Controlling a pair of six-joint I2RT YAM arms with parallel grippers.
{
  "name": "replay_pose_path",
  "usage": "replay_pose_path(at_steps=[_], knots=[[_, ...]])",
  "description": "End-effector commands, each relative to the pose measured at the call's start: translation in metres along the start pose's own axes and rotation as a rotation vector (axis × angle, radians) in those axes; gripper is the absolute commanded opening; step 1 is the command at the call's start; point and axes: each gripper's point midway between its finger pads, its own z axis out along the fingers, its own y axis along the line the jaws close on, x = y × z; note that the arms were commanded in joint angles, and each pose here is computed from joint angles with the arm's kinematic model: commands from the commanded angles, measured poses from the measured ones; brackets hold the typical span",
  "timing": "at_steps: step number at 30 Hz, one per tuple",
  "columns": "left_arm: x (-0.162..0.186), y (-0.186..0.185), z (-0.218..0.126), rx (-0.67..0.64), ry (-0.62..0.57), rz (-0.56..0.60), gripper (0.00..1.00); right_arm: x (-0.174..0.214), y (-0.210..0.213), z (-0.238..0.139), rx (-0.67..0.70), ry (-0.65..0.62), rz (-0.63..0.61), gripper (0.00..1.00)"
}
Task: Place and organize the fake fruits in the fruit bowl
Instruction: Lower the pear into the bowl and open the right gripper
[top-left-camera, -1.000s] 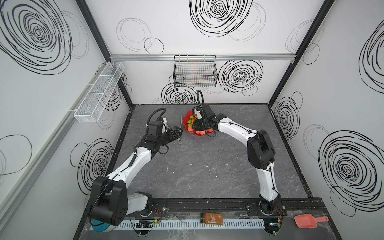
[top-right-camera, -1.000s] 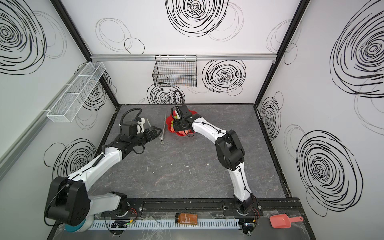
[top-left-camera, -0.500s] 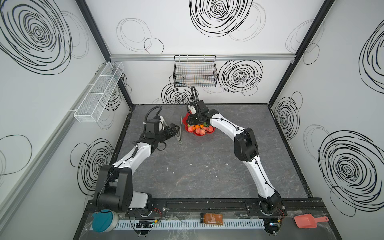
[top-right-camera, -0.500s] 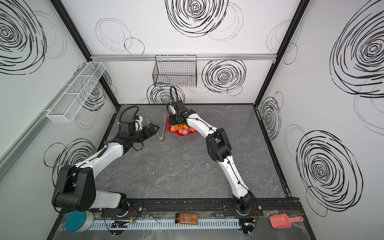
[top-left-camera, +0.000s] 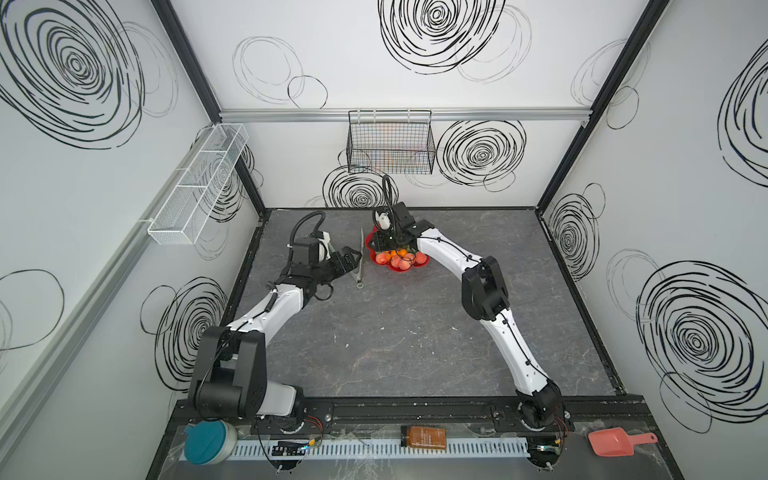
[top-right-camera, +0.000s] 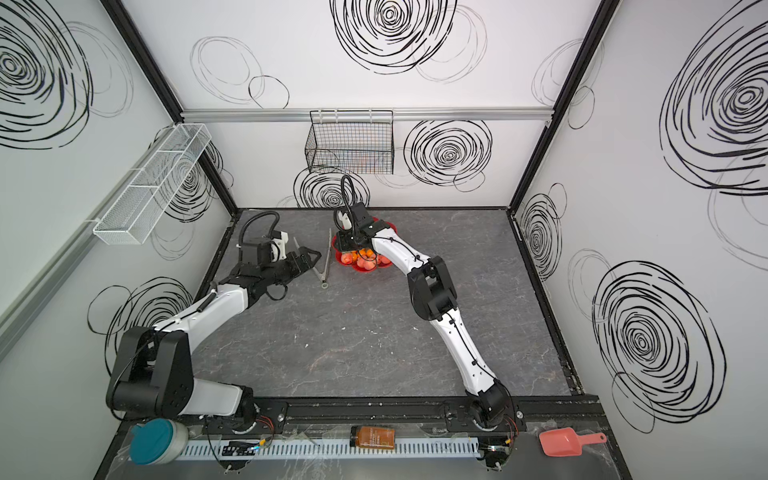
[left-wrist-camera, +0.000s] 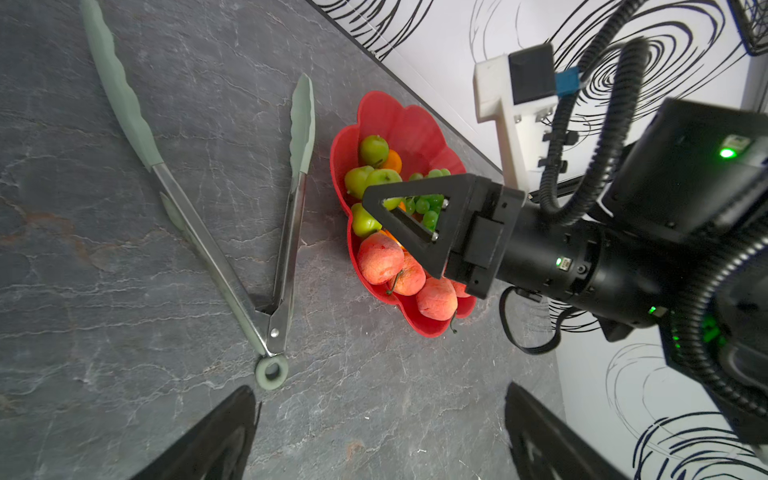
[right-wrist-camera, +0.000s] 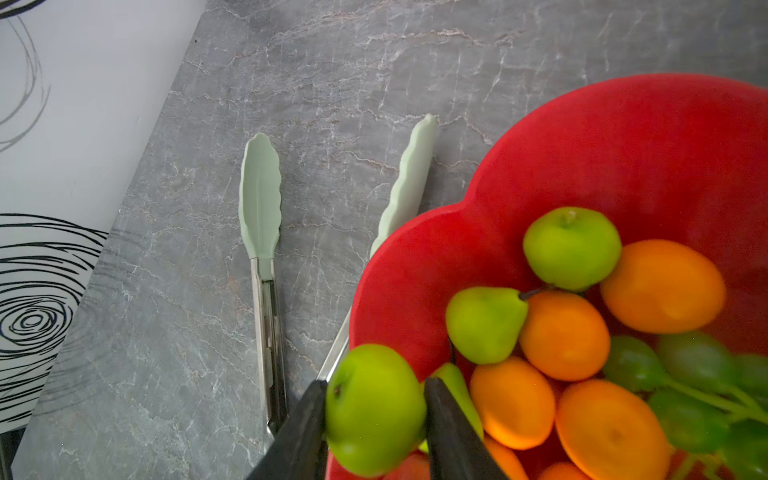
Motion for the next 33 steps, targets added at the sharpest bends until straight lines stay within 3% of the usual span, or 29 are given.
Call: replay_pose_path(at_steps=[1,14,25,33], knots=[[-0.013,-0.009,0.001,0.038,-0.03,0.023,0.96,-0.014,0.004,-0.003,-0.027,-0.04,0.0,0.42],[-0.007,-0.012,0.002,0.03,-0.017,0.043,0.96,-0.028,0.006,-0.024,-0.025,-0.063,-0.002,0.48],[0.007,-0.042,-0.015,0.032,-0.046,0.15,0.96,-0.048,0.017,-0.086,0.058,-0.11,-0.075,0.48],[0.022,-0.066,-0.037,0.024,-0.082,0.225,0.96,-0.03,0.008,-0.137,0.136,-0.127,-0.066,0.48]])
